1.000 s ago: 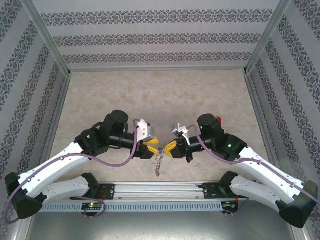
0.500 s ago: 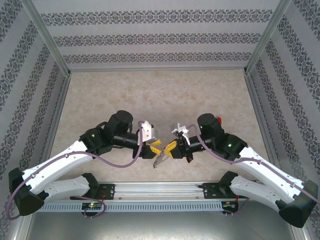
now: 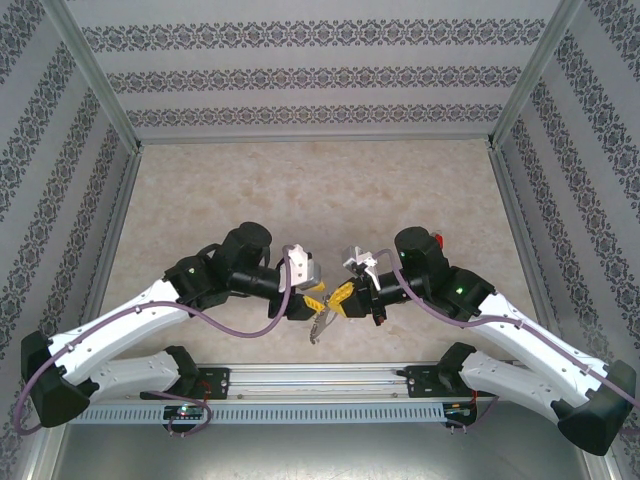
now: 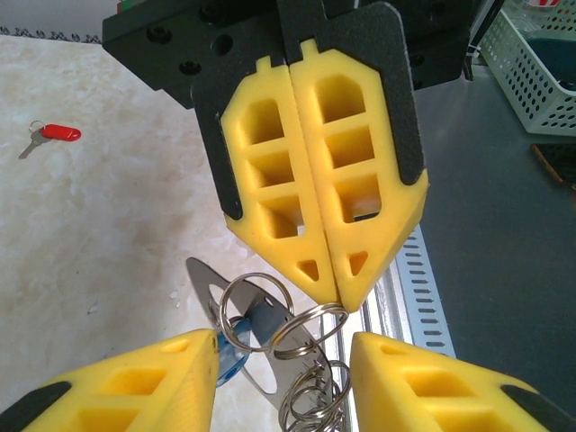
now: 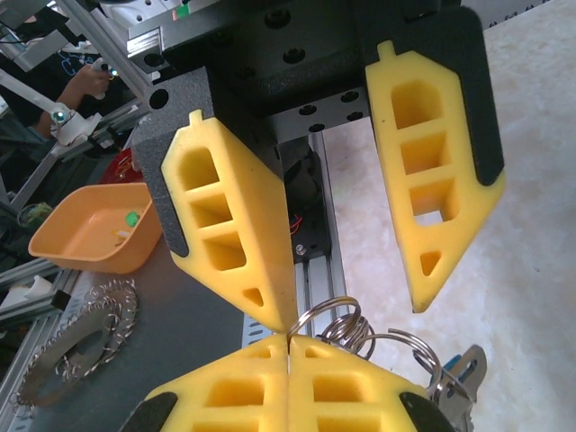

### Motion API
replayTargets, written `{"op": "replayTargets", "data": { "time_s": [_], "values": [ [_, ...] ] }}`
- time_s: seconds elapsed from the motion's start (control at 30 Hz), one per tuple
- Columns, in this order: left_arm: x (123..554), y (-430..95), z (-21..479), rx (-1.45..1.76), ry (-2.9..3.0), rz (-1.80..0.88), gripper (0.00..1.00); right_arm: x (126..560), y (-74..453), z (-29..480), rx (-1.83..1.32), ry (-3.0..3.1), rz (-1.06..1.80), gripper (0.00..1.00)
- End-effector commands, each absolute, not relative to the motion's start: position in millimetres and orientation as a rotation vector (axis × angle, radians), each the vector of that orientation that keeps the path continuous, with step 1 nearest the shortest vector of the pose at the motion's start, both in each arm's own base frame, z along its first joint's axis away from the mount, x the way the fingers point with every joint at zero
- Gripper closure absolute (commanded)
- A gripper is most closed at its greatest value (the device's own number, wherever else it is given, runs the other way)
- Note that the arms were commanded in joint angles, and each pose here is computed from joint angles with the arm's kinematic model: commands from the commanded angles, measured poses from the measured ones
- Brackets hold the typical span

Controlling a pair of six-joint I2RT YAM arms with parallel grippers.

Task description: Put the keys on the keyring

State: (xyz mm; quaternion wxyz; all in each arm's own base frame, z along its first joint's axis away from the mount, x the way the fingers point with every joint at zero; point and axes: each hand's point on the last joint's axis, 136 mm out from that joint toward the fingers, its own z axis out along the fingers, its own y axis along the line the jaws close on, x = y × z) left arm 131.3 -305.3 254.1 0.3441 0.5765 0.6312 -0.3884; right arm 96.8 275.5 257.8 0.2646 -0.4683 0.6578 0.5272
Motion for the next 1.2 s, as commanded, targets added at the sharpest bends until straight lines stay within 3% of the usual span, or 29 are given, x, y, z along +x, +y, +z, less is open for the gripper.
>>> {"op": "replayTargets", "data": {
  "time_s": [0.0, 0.3, 0.47, 0.83, 0.97, 1.17],
  "values": [
    [127.0, -313.8, 272.4, 1.524, 1.542, -1.013, 0.62, 90.7, 277.9, 276.2, -1.314, 1.681, 1.435, 1.00],
    [123.3, -315.7, 268.9, 1.549, 1.545, -1.012, 0.80, 92.2, 277.8, 275.8, -1.307, 1.686, 1.425, 1.00],
    [122.6, -314.9, 268.0, 1.551, 1.544, -1.004, 1.00, 93.3, 277.2, 275.3, -1.301, 1.690, 1.414, 1.00],
    [118.3, -314.4, 269.8, 1.529, 1.527, -1.022, 1.00, 107.3, 272.7, 274.2, -1.228, 1.724, 1.330, 0.99],
    [119.8, -316.7, 281.5, 1.434, 1.485, -1.065, 1.00, 113.5, 268.4, 276.7, -1.183, 1.719, 1.287, 0.76],
    [128.7, -310.8, 295.8, 1.251, 1.480, -1.085, 1.00, 120.9, 257.4, 284.2, -1.079, 1.685, 1.223, 0.65]
  ]
}}
